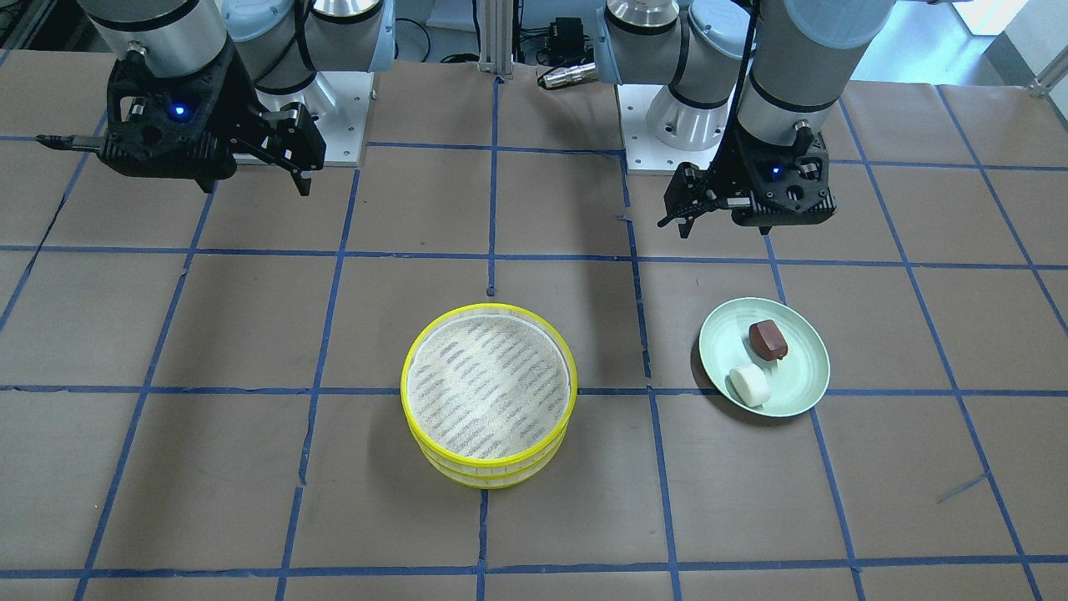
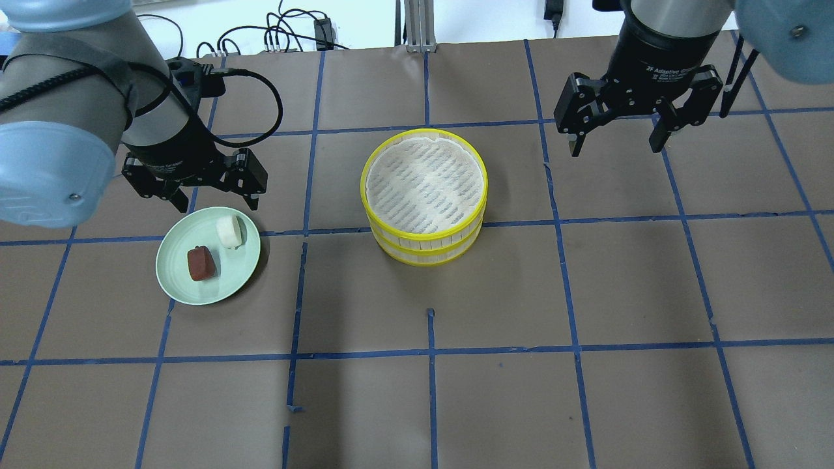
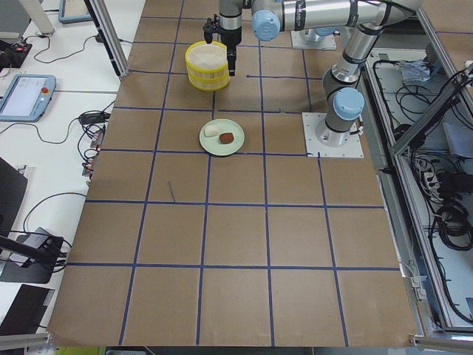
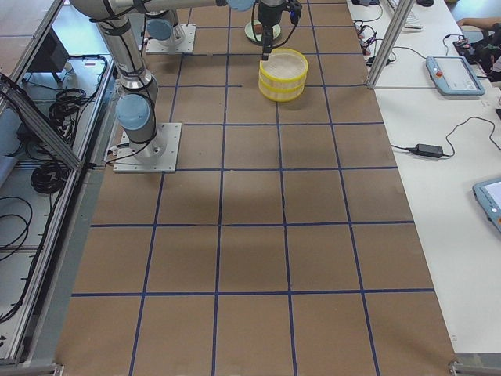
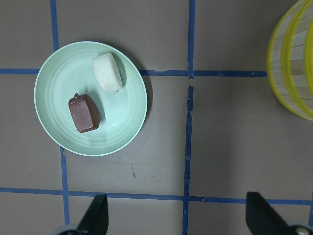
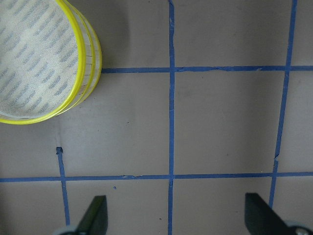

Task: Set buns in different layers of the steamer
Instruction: 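Move left gripper down to the white bun while right gripper reaches the steamer rim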

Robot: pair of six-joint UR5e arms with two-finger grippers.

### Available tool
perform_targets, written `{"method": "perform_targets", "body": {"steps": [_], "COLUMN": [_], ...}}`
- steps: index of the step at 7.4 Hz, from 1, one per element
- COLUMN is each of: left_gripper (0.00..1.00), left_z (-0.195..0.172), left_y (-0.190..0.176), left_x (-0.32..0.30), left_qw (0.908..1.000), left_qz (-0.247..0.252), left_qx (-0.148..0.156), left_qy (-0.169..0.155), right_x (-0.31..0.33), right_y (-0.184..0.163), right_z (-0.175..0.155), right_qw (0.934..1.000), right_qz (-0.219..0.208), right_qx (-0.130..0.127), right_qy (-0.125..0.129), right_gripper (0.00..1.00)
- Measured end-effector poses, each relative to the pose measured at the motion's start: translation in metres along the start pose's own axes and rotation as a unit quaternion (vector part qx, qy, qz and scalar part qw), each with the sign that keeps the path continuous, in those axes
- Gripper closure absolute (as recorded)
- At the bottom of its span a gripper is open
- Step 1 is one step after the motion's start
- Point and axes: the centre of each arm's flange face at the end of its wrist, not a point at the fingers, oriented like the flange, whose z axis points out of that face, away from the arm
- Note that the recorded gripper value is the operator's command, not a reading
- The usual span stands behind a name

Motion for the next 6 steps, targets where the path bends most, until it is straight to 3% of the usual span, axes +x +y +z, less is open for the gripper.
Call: {"method": "perform_targets", "body": {"steps": [3,4,6], "left_gripper": [0.01,0.01,0.0], "left_z": [0.007,0.023,0.074], "left_y": [-0.002,-0.006,-0.015], "left_x": [-0.007,-0.023,-0.076], "left_qw": [0.9998,0.9995,0.9984], "left_qz": [0.02,0.026,0.051], "left_qx": [-0.006,-0.015,-0.022], "left_qy": [0.0,0.003,0.01], "right_x": [0.0,-0.003,-0.042], "right_y": [-0.001,-0.014,-0.062], "right_z": [0.001,0.011,0.061], "right_qw": [1.0,0.9999,0.9997], "right_qz": [0.001,0.01,0.017], "right_qx": [-0.002,-0.002,0.004], "right_qy": [-0.002,-0.008,-0.017], "right_gripper": [0.08,0.04,0.01]}}
